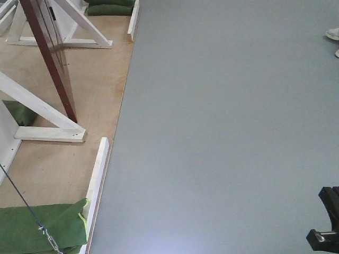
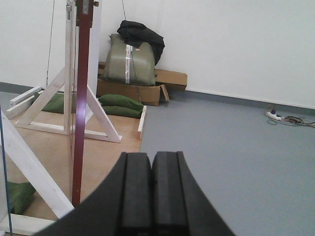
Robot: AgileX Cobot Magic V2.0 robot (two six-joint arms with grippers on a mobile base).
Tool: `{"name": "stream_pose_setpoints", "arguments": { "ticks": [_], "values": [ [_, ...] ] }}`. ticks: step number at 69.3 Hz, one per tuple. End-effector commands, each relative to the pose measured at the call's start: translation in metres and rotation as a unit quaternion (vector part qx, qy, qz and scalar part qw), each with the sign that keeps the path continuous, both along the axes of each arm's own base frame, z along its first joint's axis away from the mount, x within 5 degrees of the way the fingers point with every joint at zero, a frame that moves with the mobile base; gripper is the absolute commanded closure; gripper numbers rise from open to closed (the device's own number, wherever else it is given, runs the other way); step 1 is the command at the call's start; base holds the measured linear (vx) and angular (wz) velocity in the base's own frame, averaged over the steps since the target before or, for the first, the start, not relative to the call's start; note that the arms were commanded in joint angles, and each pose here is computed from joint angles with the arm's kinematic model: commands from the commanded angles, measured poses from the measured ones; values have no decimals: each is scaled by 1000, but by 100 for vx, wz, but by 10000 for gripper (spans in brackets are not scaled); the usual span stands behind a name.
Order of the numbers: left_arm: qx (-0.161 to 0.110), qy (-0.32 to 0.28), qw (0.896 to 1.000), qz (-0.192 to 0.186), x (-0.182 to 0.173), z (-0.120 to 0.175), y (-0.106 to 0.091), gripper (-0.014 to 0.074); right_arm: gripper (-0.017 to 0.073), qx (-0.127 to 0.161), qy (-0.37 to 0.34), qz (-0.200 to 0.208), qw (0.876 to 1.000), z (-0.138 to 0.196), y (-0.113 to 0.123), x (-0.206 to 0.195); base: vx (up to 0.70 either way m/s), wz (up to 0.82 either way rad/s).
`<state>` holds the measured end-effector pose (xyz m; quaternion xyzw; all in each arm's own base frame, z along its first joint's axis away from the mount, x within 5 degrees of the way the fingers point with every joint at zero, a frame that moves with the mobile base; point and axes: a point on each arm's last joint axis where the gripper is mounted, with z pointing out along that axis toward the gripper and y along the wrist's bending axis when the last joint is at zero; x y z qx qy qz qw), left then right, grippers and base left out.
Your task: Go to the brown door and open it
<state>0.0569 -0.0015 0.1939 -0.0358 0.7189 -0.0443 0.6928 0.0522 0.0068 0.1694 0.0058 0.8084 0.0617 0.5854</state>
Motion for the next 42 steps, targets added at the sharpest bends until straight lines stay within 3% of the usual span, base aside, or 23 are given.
{"name": "stream_pose_setpoints", "arguments": {
  "ticks": [1, 42],
  "values": [
    [-4, -44, 999, 7, -1, 2, 1, 577, 559, -4, -46, -4, 999, 7, -1, 1, 0, 0],
    [-3, -44, 999, 7, -1, 2, 1, 577, 559, -4, -46, -4, 999, 7, -1, 1, 0, 0]
  ]
}}
